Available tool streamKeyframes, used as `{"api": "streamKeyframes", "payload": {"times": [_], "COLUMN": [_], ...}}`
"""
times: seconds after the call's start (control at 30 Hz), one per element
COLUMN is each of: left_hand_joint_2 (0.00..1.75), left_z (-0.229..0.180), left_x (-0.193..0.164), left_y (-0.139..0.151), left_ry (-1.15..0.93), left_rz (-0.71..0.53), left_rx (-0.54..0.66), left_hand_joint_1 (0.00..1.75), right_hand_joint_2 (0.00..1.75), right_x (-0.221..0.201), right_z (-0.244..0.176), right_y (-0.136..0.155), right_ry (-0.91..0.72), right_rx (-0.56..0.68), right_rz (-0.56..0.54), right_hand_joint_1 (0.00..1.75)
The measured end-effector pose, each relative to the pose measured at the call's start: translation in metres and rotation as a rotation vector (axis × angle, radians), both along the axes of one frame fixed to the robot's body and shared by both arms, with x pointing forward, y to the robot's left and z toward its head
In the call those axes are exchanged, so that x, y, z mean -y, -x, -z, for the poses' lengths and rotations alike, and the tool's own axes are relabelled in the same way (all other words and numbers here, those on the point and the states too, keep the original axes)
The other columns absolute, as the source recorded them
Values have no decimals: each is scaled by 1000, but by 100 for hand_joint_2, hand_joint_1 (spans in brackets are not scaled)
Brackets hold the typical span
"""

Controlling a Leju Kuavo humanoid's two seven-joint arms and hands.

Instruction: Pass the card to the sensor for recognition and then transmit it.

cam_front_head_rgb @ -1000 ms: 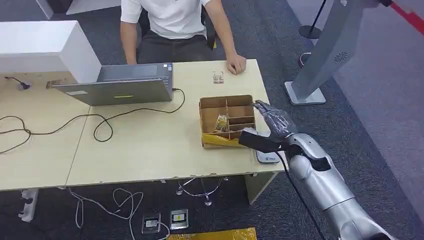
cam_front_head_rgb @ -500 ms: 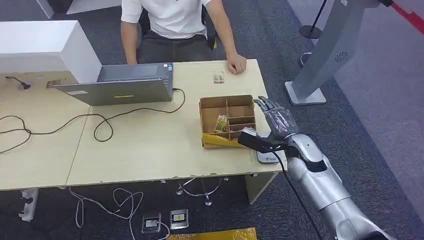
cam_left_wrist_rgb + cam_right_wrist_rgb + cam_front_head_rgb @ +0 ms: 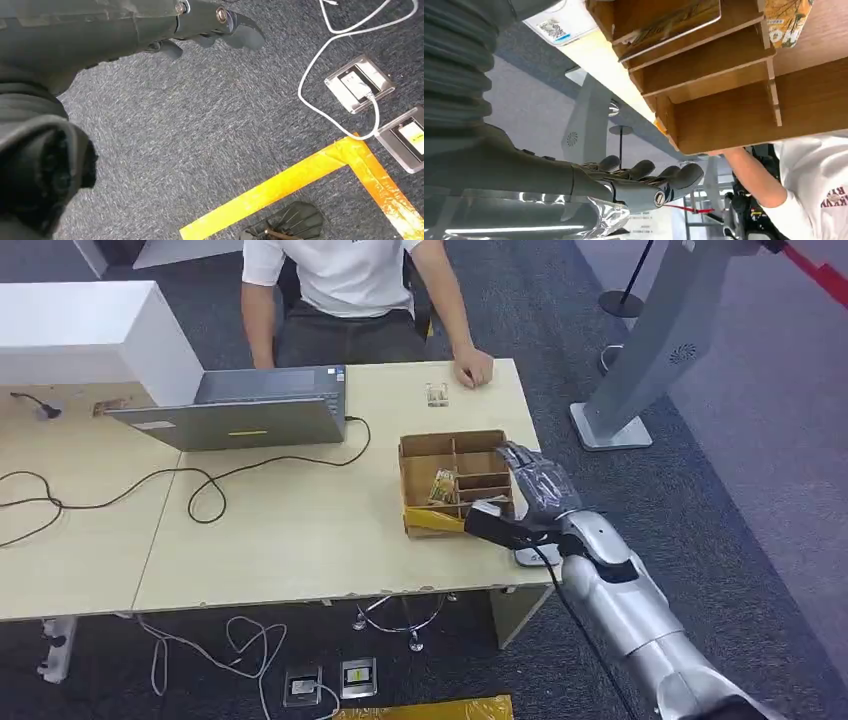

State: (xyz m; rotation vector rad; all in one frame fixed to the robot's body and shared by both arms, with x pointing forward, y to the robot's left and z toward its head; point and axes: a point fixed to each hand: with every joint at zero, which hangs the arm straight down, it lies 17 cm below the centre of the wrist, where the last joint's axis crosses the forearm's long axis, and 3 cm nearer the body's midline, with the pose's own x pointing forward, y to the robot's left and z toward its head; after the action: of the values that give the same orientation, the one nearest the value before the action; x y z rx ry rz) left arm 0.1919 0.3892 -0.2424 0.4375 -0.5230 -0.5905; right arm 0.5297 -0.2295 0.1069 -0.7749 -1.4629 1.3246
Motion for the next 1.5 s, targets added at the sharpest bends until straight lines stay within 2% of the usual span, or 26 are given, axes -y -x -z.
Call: {"api": "streamKeyframes", "payload": {"times": [0.33,0.8,0.83,0.87,0.9,0.93,1.0,1.5], "left_hand_joint_2": [0,0,0,0,0,0,0,0], "left_z": [1,1,1,1,1,1,1,2], "left_x": [3,4,4,4,3,3,3,-4], "left_y": [0,2,2,2,2,2,2,5], "left_ry": [10,11,11,11,11,11,12,13], "left_rz": [-17,-16,-16,-16,-17,-18,-20,-21], "left_rx": [1,-2,-2,-2,-2,-2,-3,-19], "left_hand_joint_1": [0,0,0,0,0,0,0,0], "right_hand_joint_2": [175,175,175,175,175,175,175,175], "right_x": [-19,-29,-28,-28,-28,-28,-27,-28], "right_z": [1,12,14,15,16,17,19,26], "right_y": [-3,-4,-4,-4,-4,-4,-4,-5], "right_ry": [-11,-26,-25,-25,-24,-23,-21,-26], "right_rx": [5,-27,-30,-33,-35,-39,-44,-71], "right_rz": [-42,-43,-43,-42,-42,-40,-38,-33], "right_hand_joint_1": [0,0,17,152,152,164,175,175]}}
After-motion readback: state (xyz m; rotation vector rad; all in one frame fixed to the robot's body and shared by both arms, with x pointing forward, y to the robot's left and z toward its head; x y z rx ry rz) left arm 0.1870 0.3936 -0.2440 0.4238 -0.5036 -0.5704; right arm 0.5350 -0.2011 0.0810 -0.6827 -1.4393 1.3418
